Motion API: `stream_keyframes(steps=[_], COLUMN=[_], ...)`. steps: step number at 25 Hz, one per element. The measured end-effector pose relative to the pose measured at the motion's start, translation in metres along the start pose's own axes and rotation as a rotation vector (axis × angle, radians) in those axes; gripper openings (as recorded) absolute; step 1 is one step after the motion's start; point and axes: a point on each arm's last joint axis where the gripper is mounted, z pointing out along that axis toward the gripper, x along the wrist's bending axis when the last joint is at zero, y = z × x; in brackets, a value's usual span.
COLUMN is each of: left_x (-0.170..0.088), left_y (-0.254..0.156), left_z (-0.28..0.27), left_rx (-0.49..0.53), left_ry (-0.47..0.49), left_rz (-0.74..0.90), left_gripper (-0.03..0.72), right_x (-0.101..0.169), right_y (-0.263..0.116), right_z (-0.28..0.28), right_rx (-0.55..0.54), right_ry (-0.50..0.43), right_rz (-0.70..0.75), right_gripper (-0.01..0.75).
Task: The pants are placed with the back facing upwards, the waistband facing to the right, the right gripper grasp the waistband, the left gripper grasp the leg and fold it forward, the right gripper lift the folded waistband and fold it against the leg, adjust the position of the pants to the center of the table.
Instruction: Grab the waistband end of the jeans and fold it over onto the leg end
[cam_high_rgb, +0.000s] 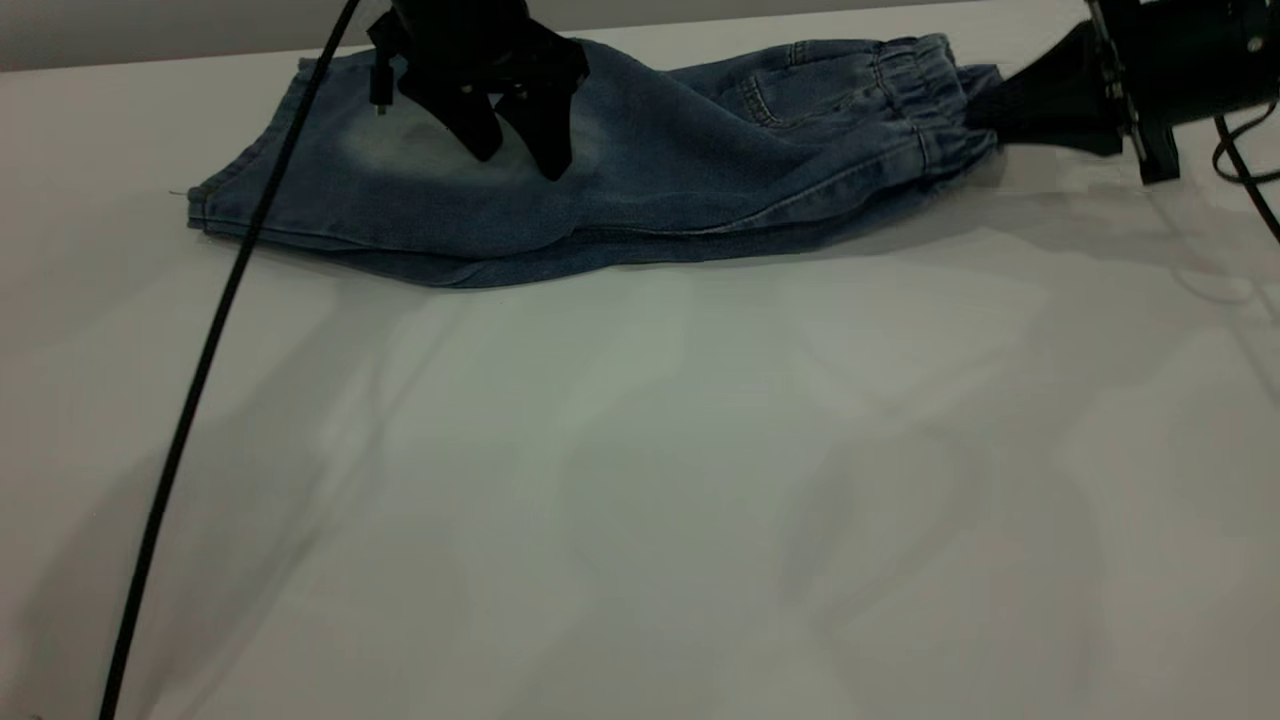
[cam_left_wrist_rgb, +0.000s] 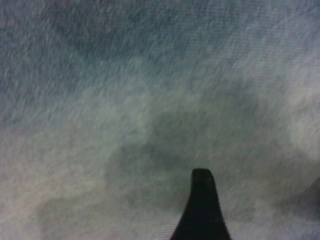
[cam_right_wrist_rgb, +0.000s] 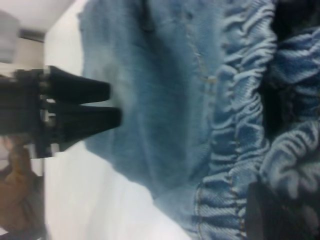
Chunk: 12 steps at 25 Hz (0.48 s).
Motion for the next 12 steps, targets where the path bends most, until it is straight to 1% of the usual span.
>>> stream_keyframes(steps=[5,10,12], left_x=[-0.005,-0.009,-0.009], left_y=[0.001,0.002,0.002], left_z=[0.001,0.001,0.001], left_rx=[-0.002,-0.004,-0.003], left_ry=[-0.002,-0.003,-0.003], left_rz=[0.010,0.018,0.018], left_gripper=[0.509,0.509,0.509], right_x=[0.039,0.096,0.113], right_y=[0.010,0.018,0.019], right_z=[-0.004,0.007,0.017], right_rx=[-0.004,0.046,0.070], right_ry=[0.042,0.150,0.179], right_rz=[-0.052,-0.131,-0.152], right_gripper=[0.022,0.018,0.013])
